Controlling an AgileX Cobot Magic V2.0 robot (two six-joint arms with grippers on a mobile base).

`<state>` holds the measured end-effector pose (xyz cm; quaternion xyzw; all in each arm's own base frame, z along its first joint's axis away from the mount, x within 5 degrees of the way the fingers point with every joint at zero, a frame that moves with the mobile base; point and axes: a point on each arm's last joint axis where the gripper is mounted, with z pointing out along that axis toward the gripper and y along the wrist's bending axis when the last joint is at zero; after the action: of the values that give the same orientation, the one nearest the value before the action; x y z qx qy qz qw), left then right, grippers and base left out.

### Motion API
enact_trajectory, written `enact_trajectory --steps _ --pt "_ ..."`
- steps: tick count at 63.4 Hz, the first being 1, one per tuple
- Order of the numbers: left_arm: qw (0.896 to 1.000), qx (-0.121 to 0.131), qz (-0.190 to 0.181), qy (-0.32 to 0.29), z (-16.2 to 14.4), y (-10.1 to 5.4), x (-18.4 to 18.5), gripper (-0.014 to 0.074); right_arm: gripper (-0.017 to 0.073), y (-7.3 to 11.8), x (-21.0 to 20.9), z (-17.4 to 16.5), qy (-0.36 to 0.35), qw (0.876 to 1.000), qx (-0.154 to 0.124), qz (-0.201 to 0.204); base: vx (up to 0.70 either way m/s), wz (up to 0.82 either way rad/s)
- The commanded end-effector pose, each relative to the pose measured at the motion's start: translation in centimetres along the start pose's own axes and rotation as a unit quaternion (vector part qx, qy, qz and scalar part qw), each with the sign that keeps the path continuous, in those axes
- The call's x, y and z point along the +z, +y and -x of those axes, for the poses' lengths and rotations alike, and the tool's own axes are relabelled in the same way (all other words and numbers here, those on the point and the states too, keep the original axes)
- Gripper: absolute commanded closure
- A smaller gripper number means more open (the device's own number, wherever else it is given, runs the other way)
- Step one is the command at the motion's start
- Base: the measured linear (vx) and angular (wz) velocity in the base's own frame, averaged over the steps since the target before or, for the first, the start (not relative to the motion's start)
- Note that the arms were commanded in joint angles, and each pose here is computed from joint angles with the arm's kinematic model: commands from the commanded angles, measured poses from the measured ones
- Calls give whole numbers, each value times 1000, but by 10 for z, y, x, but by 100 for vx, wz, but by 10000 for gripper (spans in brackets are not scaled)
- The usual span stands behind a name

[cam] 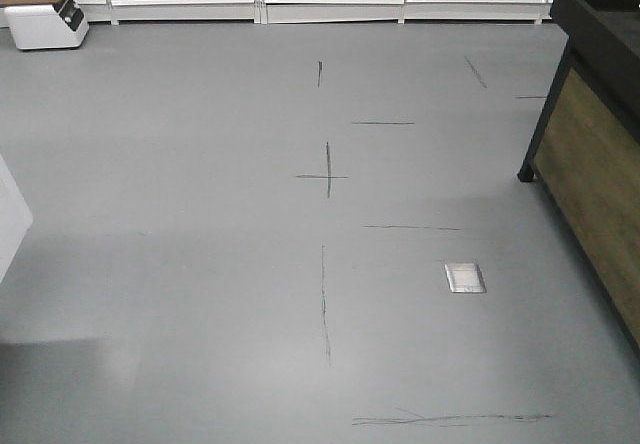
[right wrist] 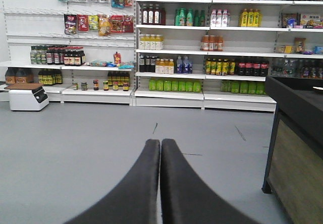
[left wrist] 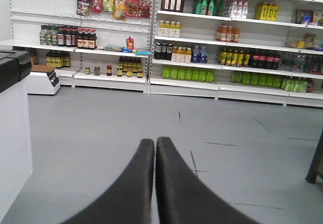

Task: Pick three apples into basket with both arms
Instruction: 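Drive the base forward across the grey floor toward the fruit tables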

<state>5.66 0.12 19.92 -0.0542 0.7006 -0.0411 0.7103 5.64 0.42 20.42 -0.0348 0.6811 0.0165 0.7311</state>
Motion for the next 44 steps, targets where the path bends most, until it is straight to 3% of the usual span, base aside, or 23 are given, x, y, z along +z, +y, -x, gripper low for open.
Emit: enact_trajectory --steps 1,44 --pt "1000 -4 -4 -26 0 0 0 601 568 0 0 2 -28 1000 -8 -1 8 9" --pt "1000 -4 -4 -26 0 0 0 601 568 0 0 2 -28 1000 -8 -1 9 2"
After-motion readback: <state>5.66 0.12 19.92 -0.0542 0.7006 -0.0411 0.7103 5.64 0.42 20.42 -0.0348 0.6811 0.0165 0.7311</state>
